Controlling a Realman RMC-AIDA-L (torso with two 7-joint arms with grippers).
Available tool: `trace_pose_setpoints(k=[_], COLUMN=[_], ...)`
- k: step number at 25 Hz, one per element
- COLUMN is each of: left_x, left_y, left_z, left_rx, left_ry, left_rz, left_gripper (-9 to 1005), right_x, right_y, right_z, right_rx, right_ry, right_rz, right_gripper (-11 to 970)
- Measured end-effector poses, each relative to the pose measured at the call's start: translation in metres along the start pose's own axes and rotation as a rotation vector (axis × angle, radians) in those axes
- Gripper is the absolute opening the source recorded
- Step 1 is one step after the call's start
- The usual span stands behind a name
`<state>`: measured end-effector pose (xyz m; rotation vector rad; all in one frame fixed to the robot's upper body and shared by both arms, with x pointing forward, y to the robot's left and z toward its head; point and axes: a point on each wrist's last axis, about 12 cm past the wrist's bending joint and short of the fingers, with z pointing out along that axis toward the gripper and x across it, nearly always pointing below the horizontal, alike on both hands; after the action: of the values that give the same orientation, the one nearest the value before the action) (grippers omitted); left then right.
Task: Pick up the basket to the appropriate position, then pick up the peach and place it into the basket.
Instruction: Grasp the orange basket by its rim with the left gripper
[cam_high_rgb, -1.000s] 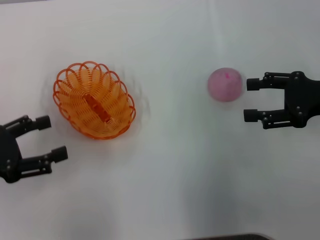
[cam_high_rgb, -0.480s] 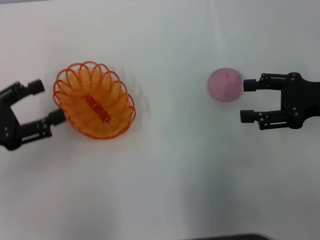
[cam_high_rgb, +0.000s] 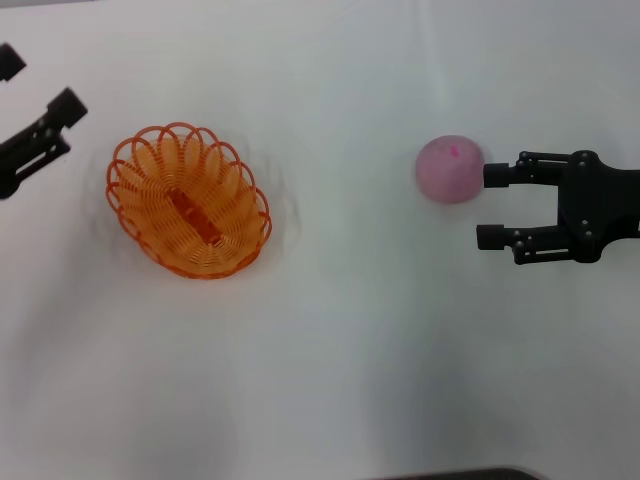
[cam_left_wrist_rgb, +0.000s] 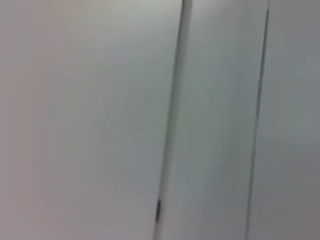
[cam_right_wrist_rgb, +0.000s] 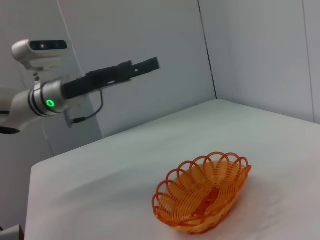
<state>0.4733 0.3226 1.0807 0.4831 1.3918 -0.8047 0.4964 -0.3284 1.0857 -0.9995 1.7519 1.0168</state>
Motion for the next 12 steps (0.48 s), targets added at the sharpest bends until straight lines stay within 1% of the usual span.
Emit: trace_pose_setpoints(k=[5,12], left_x=[0.005,0.010], left_y=[0.006,0.012], left_z=[0.014,0.023], left_rx=[-0.064,-0.161], left_ry=[-0.058,-0.109], left_rz=[0.015,0.040], left_gripper=[934,934], right_x=[0.000,0.001], right_y=[0.000,0.001], right_z=[0.001,0.005], right_rx=[-0.002,-0.005], right_ry=[-0.003,-0.010], right_rz=[-0.006,-0.012], right_gripper=[851,851])
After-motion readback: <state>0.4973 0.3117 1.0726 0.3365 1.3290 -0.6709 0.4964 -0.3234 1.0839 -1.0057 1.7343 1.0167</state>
